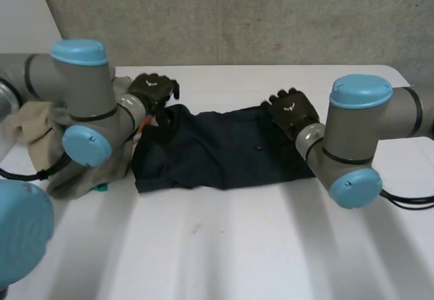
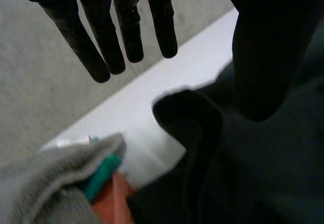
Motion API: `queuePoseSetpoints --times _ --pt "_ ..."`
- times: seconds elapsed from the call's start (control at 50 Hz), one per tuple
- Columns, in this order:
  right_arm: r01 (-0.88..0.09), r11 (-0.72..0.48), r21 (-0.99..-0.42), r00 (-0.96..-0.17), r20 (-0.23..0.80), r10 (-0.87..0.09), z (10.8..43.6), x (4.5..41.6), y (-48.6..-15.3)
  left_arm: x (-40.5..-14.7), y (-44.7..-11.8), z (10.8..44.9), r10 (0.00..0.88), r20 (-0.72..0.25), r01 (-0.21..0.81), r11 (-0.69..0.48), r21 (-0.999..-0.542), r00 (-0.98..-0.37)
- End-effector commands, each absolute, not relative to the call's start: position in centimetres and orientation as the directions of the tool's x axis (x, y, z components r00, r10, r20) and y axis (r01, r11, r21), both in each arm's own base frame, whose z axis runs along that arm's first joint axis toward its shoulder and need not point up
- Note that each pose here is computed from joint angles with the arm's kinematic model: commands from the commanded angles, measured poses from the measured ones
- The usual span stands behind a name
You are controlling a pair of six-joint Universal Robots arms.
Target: Fold the laundry.
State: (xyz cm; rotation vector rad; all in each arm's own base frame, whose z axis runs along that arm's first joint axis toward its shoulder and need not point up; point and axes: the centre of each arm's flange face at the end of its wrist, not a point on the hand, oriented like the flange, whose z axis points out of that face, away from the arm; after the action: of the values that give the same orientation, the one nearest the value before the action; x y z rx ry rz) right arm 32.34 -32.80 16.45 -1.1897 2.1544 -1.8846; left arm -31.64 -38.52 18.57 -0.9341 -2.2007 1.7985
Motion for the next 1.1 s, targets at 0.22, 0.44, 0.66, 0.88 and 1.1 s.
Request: queuePoseSetpoints --times 0.22,0.44,0.66,0.88,1.1 --pt "-0.541 0.056 -0.839 -0.698 0.411 -0.586 15.7 29.6 -32.6 -28.3 -40.9 14.5 0.388 -0.388 0.487 0.197 -0.851 -0.836" --pt "-0.608 0.033 -0.793 -0.63 0.456 -0.629 14.0 29.0 -32.0 -27.6 -38.9 18.3 0.392 -0.39 0.482 0.169 -0.86 -0.833" --pt "-0.585 0.002 -0.811 -0.663 0.477 -0.576 11.9 29.1 -33.7 -27.3 -37.4 19.6 0.41 -0.363 0.457 0.159 -0.875 -0.837" --pt "-0.657 0.002 -0.754 -0.703 0.612 -0.362 17.5 21.3 -35.2 -27.0 -35.8 21.8 0.417 -0.291 0.386 0.165 -0.907 -0.861" --pt "-0.785 -0.095 -0.612 -0.555 0.764 -0.328 18.7 20.3 -35.7 -26.8 -34.2 22.1 0.443 -0.227 0.343 0.201 -0.918 -0.867"
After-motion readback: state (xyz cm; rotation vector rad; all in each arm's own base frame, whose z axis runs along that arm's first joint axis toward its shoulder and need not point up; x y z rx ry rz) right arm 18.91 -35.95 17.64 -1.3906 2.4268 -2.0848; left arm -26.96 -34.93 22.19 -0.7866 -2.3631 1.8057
